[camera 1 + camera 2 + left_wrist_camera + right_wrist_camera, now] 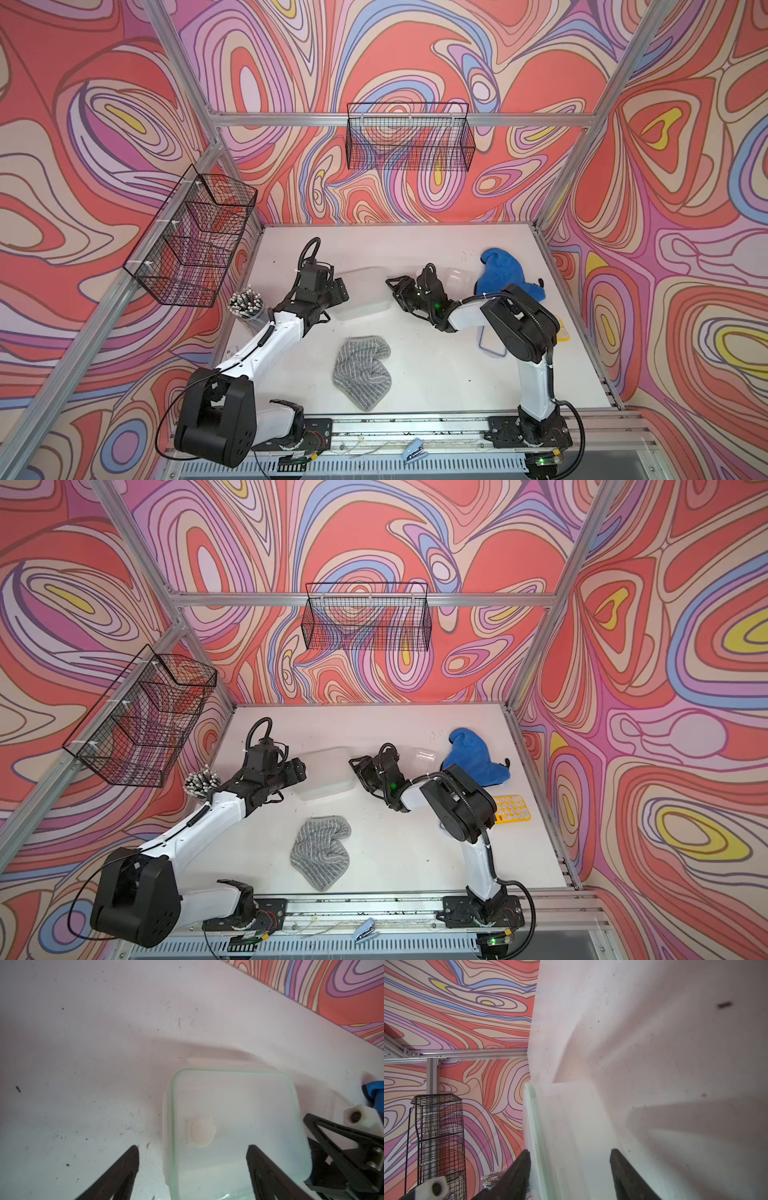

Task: Wipe the insides of the lunch boxes
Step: Adjust the lunch box at the center of the board.

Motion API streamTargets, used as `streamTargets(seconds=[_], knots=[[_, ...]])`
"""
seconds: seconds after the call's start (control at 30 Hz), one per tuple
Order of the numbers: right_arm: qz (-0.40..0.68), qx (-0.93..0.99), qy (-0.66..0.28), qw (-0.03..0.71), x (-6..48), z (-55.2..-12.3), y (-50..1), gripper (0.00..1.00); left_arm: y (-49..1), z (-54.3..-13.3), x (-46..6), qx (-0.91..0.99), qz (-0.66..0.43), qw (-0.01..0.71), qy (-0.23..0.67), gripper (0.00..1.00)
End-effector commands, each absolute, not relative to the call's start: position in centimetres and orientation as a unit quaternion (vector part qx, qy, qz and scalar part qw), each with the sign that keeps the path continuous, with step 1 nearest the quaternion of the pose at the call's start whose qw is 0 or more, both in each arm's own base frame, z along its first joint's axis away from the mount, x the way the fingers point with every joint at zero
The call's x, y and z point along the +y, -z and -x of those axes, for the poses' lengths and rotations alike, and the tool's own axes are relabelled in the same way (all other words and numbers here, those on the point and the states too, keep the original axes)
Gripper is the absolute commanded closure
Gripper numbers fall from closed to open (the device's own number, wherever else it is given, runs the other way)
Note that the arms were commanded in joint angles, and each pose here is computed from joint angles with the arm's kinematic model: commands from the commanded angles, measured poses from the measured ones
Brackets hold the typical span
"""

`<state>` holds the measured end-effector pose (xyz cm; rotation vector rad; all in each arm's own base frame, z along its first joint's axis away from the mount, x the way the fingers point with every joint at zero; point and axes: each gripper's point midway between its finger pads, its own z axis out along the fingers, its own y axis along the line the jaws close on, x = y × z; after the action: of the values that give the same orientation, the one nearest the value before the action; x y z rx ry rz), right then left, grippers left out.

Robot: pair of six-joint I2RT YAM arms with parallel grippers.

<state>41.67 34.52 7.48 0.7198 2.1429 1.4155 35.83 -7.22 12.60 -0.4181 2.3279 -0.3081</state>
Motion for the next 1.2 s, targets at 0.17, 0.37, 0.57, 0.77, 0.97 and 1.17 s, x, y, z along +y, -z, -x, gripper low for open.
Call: streamTargets(seconds=[0.17,0.37,0.57,0.77,0.97,1.17], knots=[[-0.248,0.763,-0.551,0.229,35.9,-41.9,-9.1,0.41,-10.6,-36.3,-9.5,0.917,0.144,0.330,0.173,0.19],[-0.248,0.753,-0.568,0.222,36.7,-42.4,-9.8,0.42,-10.6,-36.4,-10.6,0.912,0.144,0.324,0.208,0.23],[-0.244,0.751,-0.573,0.218,37.9,-43.6,-10.3,0.42,-10.9,-36.0,-11.4,0.908,0.147,0.322,0.225,0.26],[-0.260,0.752,-0.566,0.215,37.8,-44.6,-9.3,0.41,-10.6,-34.9,-10.6,0.914,0.163,0.316,0.195,0.25],[-0.275,0.743,-0.572,0.213,36.7,-44.9,-9.0,0.39,-10.6,-33.6,-8.4,0.917,0.193,0.316,0.148,0.20],[-0.285,0.753,-0.558,0.203,36.0,-44.1,-8.0,0.38,-12.1,-34.8,-7.5,0.914,0.193,0.335,0.127,0.16]])
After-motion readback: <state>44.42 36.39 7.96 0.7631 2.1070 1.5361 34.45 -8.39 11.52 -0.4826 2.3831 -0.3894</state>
